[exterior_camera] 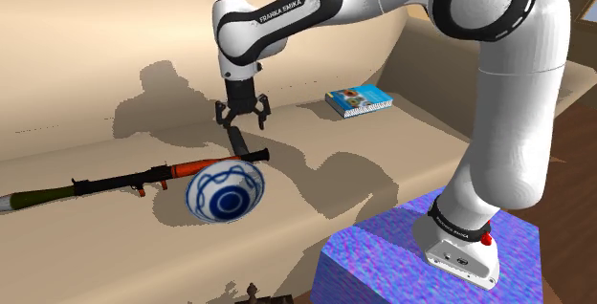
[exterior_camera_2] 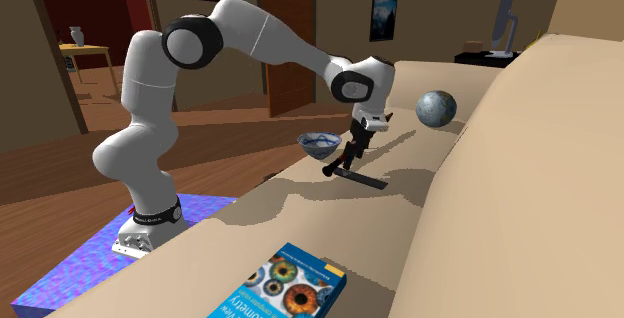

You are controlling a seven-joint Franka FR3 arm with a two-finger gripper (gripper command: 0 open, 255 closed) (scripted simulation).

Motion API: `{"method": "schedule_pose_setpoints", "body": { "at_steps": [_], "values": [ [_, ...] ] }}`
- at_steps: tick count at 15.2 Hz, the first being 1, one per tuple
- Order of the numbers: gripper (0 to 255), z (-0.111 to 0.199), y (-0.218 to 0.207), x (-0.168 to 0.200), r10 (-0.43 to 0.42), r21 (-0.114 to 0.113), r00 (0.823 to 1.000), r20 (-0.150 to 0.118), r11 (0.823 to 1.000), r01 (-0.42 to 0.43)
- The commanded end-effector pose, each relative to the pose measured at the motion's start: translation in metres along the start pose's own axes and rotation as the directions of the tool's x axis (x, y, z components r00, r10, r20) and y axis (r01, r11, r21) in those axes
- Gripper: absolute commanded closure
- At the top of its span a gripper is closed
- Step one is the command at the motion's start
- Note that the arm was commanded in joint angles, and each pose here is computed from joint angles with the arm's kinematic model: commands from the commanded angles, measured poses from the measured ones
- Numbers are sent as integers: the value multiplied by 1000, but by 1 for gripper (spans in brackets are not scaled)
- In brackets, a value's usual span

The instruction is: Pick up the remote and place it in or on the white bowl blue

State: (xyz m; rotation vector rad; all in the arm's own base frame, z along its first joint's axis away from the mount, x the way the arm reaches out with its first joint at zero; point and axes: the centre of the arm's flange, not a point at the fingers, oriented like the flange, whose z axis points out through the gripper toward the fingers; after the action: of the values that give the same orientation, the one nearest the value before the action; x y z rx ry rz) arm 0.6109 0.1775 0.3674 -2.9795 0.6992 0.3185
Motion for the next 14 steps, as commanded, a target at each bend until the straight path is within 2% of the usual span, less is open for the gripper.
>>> {"method": "schedule_pose_setpoints", "body": {
  "at_steps": [1,9,14],
  "values": [
    [0,14,-18,19,29,7,1000,12,1000,-29],
    [0,56,-21,21,34,8,999,13,999,-34],
    [0,56,-21,21,34,8,999,13,999,-34]
  ]
}}
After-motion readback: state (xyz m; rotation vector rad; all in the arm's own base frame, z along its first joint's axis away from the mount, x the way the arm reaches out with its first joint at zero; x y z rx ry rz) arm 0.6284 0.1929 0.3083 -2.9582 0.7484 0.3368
